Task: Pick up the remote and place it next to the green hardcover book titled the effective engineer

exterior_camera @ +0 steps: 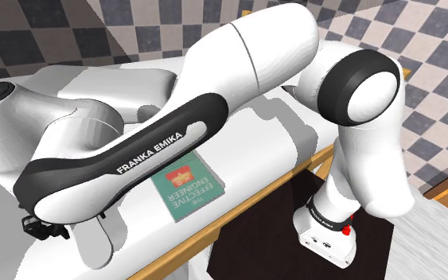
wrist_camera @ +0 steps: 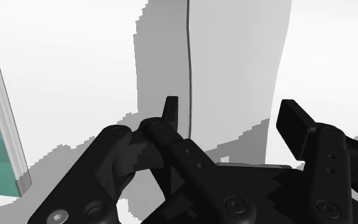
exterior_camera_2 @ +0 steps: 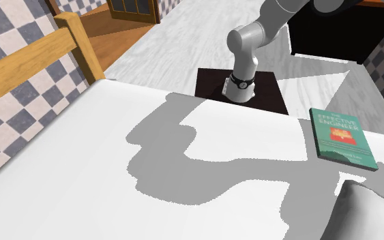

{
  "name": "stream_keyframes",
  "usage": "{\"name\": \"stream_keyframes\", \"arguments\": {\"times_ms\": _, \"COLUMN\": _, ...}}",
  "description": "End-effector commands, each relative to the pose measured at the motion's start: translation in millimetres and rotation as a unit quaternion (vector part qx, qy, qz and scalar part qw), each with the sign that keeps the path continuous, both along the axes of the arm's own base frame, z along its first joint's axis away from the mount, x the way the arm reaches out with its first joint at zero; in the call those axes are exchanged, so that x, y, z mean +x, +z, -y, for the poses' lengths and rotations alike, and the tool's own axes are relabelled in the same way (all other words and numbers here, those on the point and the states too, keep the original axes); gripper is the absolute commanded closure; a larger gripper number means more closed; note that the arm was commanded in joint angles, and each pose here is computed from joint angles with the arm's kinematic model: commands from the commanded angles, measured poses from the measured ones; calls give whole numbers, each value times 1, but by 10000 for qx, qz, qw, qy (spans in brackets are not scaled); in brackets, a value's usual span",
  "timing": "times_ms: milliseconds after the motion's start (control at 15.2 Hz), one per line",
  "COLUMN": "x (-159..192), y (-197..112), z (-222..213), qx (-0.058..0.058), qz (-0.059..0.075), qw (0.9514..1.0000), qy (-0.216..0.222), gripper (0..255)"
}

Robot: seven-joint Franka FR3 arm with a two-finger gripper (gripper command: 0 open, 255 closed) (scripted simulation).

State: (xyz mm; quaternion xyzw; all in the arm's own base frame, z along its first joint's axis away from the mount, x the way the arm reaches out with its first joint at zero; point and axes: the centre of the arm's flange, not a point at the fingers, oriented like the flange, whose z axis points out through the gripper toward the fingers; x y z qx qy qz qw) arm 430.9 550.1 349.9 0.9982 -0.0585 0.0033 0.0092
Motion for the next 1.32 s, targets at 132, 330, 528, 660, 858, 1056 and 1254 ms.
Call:
{"name": "stream_keyframes", "arguments": {"times_ms": 132, "x": 0, "y": -3, "z": 0, "qx": 3, "qz": 3, "qw": 10000, "qy": 0, "gripper": 255}}
{"name": "stream_keyframes", "arguments": {"times_ms": 330, "x": 0, "y": -3, "z": 0, "qx": 3, "qz": 3, "qw": 10000, "qy": 0, "gripper": 255}}
{"name": "stream_keyframes", "arguments": {"times_ms": 528, "x": 0, "y": -3, "z": 0, "qx": 3, "qz": 3, "qw": 10000, "qy": 0, "gripper": 0}}
{"name": "stream_keyframes", "arguments": {"times_ms": 660, "x": 0, "y": -3, "z": 0, "qx": 3, "qz": 3, "qw": 10000, "qy": 0, "gripper": 0}}
{"name": "stream_keyframes", "arguments": {"times_ms": 858, "x": 0, "y": -3, "z": 0, "qx": 3, "qz": 3, "qw": 10000, "qy": 0, "gripper": 0}}
{"name": "stream_keyframes", "arguments": {"times_ms": 1056, "x": 0, "y": 36, "z": 0, "qx": 3, "qz": 3, "qw": 10000, "qy": 0, "gripper": 0}}
{"name": "stream_keyframes", "arguments": {"times_ms": 1254, "x": 0, "y": 47, "z": -1, "qx": 3, "qz": 3, "qw": 10000, "qy": 0, "gripper": 0}}
